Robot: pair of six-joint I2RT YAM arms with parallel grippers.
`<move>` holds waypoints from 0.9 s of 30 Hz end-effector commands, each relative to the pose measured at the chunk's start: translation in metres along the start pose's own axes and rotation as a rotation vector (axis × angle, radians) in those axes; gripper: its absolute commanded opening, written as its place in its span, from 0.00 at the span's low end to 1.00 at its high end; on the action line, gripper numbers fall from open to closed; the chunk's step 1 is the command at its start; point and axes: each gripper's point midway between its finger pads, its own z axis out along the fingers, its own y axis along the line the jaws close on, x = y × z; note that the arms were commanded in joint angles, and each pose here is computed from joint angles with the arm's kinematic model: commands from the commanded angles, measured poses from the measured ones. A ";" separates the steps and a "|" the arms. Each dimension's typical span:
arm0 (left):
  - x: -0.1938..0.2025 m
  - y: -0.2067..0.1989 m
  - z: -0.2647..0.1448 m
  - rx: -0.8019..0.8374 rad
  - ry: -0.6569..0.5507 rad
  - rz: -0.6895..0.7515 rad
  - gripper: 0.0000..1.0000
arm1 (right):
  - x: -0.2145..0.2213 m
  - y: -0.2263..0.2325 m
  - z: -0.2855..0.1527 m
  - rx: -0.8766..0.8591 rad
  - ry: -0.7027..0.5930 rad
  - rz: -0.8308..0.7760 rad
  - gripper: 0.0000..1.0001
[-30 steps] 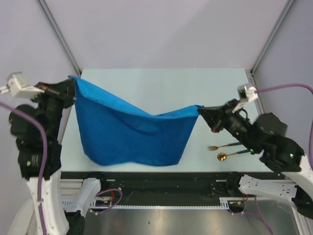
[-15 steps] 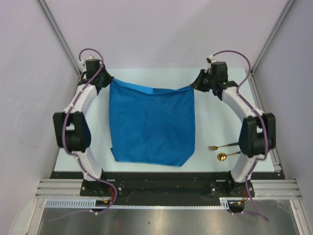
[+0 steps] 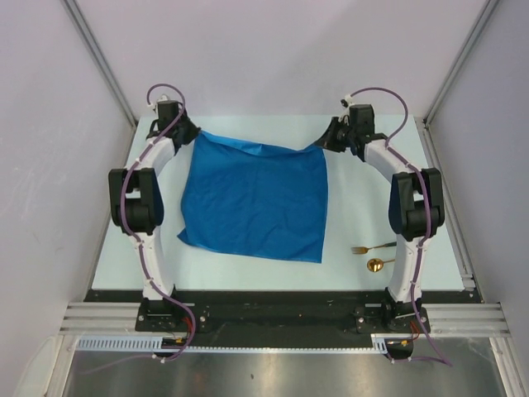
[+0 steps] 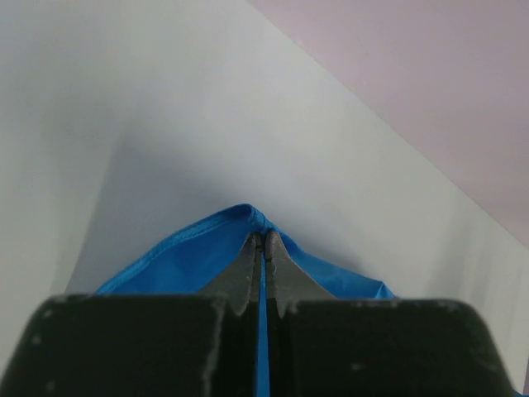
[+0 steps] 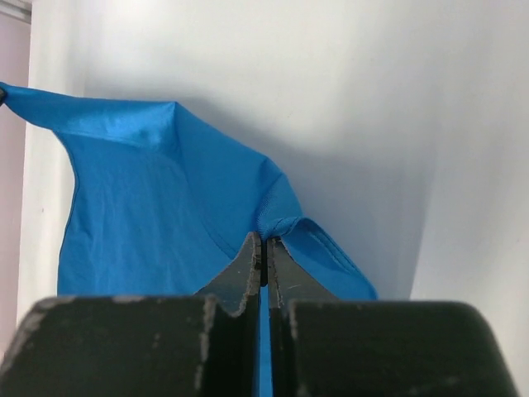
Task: Fold the napkin into a case and place the utensils inside
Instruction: Fold and flatten the napkin at the center of the board.
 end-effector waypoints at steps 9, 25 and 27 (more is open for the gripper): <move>-0.068 -0.059 -0.036 0.214 -0.075 0.032 0.00 | -0.054 0.018 -0.020 -0.034 -0.116 -0.069 0.00; -0.062 -0.061 -0.006 0.287 -0.026 0.016 0.00 | -0.061 0.007 -0.018 -0.031 -0.125 -0.072 0.00; -0.070 -0.050 -0.008 0.237 -0.050 0.022 0.00 | -0.057 0.012 -0.017 -0.037 -0.109 -0.069 0.00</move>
